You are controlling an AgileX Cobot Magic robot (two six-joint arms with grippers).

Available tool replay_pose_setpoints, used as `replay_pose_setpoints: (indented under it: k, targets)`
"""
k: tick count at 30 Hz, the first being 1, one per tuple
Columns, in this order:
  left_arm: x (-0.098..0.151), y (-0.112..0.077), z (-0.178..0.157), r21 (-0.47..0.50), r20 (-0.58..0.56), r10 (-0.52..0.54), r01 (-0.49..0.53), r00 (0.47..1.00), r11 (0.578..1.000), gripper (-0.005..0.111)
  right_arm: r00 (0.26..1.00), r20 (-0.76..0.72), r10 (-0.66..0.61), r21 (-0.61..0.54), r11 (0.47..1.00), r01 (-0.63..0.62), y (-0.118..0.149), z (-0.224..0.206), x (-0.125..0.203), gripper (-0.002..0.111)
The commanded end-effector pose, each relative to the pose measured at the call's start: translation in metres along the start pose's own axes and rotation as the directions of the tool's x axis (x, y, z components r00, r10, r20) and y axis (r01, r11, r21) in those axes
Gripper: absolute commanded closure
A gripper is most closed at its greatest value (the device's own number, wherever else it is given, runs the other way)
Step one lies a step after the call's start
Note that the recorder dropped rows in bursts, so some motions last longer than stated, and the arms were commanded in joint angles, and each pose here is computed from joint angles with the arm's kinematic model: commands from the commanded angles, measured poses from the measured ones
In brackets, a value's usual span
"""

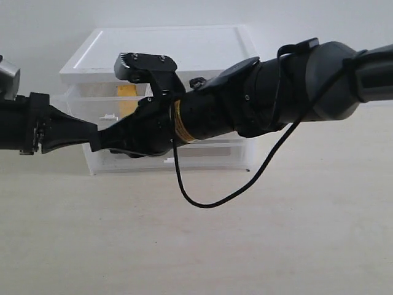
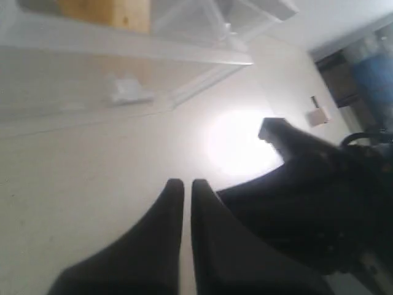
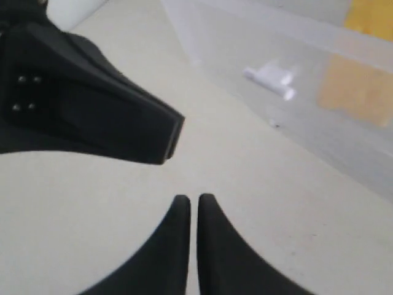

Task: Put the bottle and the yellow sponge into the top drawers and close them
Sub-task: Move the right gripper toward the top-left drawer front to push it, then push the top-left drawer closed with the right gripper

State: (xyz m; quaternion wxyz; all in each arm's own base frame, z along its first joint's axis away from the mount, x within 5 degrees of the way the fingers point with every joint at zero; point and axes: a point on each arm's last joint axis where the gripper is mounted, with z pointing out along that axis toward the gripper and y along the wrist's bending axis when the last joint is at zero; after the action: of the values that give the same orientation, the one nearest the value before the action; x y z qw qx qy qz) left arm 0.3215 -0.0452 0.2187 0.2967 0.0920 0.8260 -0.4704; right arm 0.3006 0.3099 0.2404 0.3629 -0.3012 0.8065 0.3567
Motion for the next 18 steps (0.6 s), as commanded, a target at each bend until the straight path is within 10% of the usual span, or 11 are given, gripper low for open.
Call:
replay_pose_setpoints:
  k: [1, 10, 18]
  targets:
    - [-0.002, 0.005, 0.009, -0.14, 0.039, 0.006, -0.001, 0.999, 0.99, 0.102, 0.998, 0.041, -0.053, 0.133, 0.99, 0.048, -0.013, -0.001, -0.003, 0.108]
    - [-0.03, 0.012, 0.012, -0.216, 0.231, 0.09, -0.039, 0.969, 0.976, 0.102, 0.977, 0.151, -0.149, 0.446, 0.893, 0.067, -0.038, -0.01, -0.024, 0.108]
    - [-0.058, 0.029, 0.028, -0.184, 0.256, 0.103, -0.056, 0.961, 0.981, 0.102, 0.961, 0.216, -0.17, 0.449, 0.892, 0.057, -0.04, 0.004, -0.048, 0.108]
